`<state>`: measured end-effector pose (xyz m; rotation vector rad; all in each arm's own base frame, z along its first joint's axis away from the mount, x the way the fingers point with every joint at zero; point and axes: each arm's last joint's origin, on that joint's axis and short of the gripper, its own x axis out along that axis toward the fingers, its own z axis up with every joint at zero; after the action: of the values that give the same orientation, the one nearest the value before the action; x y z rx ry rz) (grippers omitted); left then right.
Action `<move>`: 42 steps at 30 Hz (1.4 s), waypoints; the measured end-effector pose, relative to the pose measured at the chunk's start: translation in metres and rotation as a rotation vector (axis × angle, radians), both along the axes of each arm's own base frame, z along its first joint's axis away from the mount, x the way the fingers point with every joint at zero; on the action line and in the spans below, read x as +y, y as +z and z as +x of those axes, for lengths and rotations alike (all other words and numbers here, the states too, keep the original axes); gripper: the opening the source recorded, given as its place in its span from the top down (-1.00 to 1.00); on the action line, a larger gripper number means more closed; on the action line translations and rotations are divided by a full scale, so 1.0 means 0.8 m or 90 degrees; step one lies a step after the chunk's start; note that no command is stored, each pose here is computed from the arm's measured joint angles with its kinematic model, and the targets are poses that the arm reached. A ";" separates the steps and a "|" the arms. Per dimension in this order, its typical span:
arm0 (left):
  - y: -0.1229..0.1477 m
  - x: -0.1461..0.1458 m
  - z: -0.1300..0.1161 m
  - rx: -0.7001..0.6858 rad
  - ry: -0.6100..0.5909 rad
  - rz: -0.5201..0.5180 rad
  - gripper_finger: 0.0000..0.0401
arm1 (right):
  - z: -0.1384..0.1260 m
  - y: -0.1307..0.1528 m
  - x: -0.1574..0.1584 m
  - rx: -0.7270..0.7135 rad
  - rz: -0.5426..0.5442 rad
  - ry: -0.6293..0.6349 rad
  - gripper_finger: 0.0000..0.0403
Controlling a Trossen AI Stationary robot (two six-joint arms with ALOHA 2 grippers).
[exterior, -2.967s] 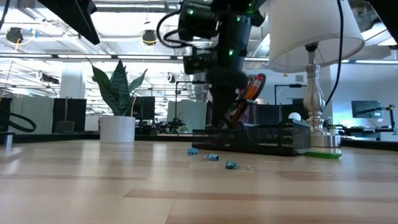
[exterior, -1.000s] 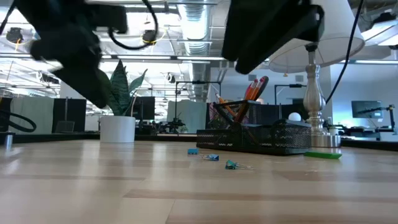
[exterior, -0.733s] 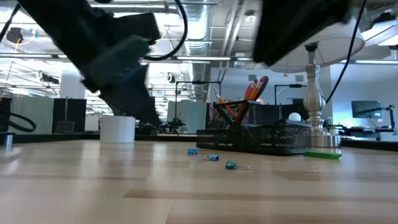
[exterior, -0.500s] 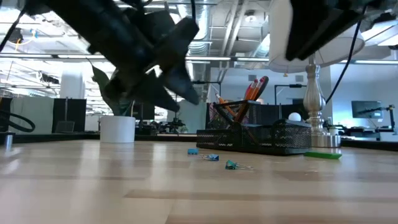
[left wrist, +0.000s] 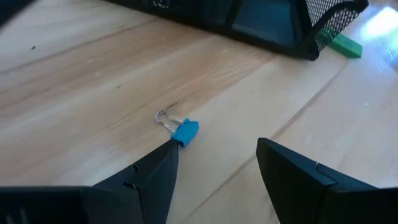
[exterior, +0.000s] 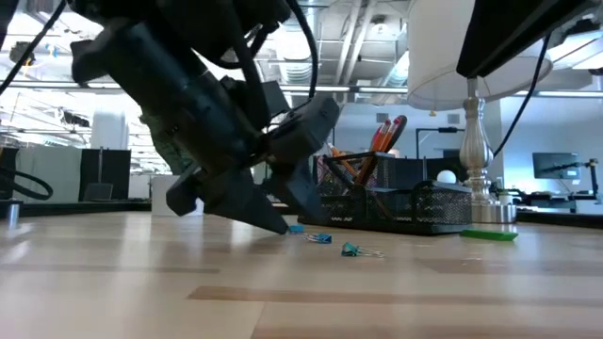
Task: Pick and place office supplies into organizer
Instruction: Put the top blue binder clip into the black desk organizer
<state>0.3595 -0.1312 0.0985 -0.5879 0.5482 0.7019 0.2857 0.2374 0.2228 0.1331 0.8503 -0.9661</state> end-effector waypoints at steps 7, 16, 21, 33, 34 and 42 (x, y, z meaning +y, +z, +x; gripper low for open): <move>-0.001 0.004 0.006 -0.010 0.031 0.004 -0.08 | 0.001 0.000 -0.001 -0.001 -0.002 -0.001 0.44; -0.004 0.021 0.003 0.030 0.063 0.019 -0.08 | 0.001 0.000 -0.001 0.000 -0.002 0.000 0.44; -0.005 0.024 0.003 0.052 0.041 0.037 -0.08 | 0.000 0.000 0.000 0.001 -0.002 0.002 0.44; -0.007 0.020 0.002 0.143 -0.095 0.121 -0.08 | 0.000 0.000 0.000 0.012 -0.005 0.012 0.44; -0.007 0.020 0.002 0.143 -0.095 0.121 -0.08 | 0.000 0.000 0.000 0.012 -0.005 0.012 0.44; -0.007 0.019 0.002 0.142 -0.096 0.113 0.30 | 0.000 0.000 0.000 0.012 -0.005 0.011 0.44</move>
<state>0.3608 -0.1157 0.0929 -0.2998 0.7213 0.6693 0.2858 0.2372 0.2228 0.1099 0.8640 -0.9548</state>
